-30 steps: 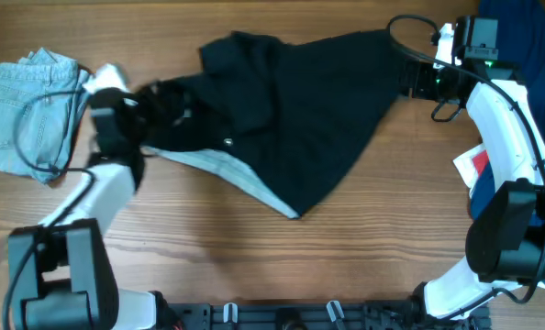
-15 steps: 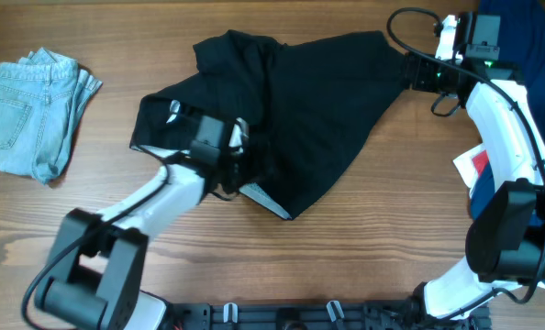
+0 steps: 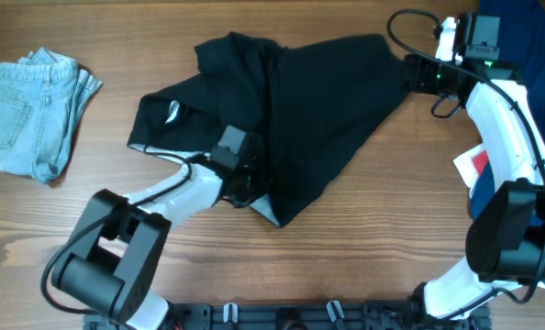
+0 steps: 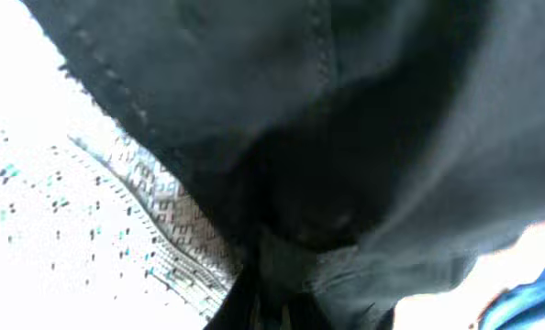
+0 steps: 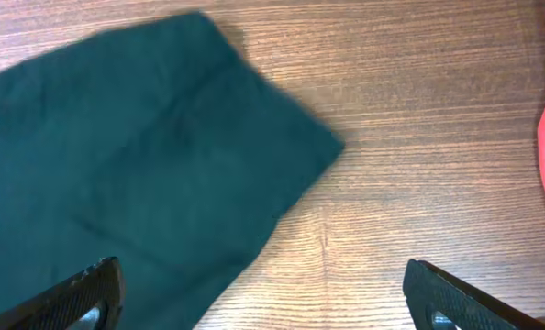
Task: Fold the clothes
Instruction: 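Grasp the shorts' waistband with the left gripper and pull it left, then pull the shorts' right leg outward with the right gripper to flatten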
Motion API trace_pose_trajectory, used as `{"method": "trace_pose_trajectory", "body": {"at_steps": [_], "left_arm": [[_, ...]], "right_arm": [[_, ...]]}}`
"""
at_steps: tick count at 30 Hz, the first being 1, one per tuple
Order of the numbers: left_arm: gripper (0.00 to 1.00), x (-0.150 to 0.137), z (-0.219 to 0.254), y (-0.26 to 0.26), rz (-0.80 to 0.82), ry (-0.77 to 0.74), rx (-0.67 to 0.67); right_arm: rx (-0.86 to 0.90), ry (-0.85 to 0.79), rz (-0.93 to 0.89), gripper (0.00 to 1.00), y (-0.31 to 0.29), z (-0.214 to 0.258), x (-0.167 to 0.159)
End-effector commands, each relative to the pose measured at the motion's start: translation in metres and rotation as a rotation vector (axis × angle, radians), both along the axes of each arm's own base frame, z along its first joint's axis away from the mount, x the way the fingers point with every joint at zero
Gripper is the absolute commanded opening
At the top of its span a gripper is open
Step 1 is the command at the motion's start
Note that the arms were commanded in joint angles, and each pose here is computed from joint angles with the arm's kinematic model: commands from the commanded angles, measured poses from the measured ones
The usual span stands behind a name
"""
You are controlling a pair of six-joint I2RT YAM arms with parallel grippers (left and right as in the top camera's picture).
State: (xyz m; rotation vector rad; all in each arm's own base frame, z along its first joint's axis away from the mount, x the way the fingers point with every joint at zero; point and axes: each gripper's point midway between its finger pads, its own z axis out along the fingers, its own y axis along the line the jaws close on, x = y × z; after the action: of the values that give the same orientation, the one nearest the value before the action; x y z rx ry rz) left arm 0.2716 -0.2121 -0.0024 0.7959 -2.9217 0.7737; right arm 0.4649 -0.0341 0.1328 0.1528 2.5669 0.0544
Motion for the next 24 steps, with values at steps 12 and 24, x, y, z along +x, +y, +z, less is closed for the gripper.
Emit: {"method": "trace_pose_trajectory", "body": {"at_steps": [12,24], "left_arm": [[0.08,-0.035,0.005,0.279,0.446,0.2,0.447],[0.07,-0.034,0.006,0.277,0.467,0.201,0.393]], "right_arm": [[0.0,-0.285,0.753,0.99,0.213,0.026,0.019],[0.254,-0.383,0.824,0.98,0.384,-0.062,0.019]]}}
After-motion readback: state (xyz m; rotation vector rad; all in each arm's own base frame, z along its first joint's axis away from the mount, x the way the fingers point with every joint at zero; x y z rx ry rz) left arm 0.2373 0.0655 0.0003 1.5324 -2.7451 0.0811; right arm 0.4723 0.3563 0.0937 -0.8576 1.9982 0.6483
